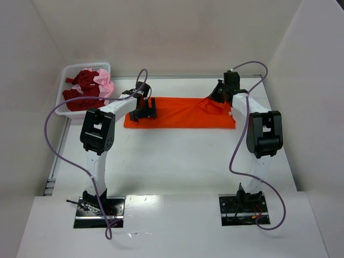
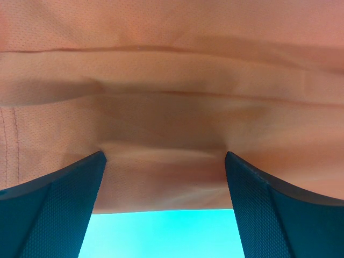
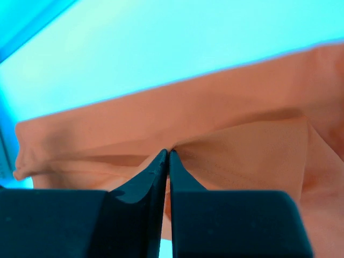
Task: Fold and stack the t-shirts
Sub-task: Fold the other side of the tshirt into a rectangle
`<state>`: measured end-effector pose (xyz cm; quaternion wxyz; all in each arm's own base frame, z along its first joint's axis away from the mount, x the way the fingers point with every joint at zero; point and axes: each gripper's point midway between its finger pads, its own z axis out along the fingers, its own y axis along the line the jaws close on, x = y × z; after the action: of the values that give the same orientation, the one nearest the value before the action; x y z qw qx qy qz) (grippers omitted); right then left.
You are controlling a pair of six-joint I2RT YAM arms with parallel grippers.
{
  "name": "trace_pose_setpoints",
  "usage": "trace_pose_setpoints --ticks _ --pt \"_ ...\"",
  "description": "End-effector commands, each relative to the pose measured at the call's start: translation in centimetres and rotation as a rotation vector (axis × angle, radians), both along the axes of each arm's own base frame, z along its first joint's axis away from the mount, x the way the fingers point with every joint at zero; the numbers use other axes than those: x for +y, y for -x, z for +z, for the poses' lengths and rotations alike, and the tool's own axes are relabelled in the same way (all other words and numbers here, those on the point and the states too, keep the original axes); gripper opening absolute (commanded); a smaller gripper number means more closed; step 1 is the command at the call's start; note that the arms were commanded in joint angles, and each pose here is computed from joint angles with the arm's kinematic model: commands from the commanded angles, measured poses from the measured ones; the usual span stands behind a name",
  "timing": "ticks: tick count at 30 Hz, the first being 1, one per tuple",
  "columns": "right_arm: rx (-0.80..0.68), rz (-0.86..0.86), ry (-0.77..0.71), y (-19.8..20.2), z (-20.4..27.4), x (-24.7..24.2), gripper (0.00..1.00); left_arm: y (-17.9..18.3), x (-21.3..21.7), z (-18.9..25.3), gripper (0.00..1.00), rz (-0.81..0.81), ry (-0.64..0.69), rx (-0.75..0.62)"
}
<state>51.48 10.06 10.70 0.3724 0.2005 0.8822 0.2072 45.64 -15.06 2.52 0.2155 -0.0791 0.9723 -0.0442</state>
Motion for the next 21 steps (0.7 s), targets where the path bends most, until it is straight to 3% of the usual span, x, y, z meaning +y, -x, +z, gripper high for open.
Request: trace_pose_setpoints --ticks 1,4,7,8,10,14,21 --pt "-0.051 0.006 0.042 -2.7 1.1 0.1 0.1 1.6 0.9 -2.5 1.0 0.024 -0.032 0.078" --pt "-0.044 0.019 0.044 -4.1 0.6 0.4 0.21 1.8 1.0 -2.8 1.0 0.024 -0.035 0.087" --pt "-0.04 0.026 0.052 -4.3 0.6 0.4 0.42 1.9 1.1 -2.8 1.0 0.015 -0.038 0.086" --pt "-0.052 0.019 0.057 -4.4 1.3 0.3 0.65 1.9 1.1 -2.8 1.0 0.015 -0.038 0.086" --pt "-0.068 0.007 0.064 -4.2 2.2 0.0 0.79 1.9 0.9 -2.8 1.0 0.012 -0.03 0.089" --pt "-0.112 -0.003 0.089 -2.1 5.4 -0.7 0.82 1.9 0.9 -2.8 1.0 0.012 -0.03 0.089" --pt "0.003 -0.129 0.129 5.9 2.2 -3.9 0.82 1.8 1.0 -2.4 1.0 0.015 -0.035 0.078"
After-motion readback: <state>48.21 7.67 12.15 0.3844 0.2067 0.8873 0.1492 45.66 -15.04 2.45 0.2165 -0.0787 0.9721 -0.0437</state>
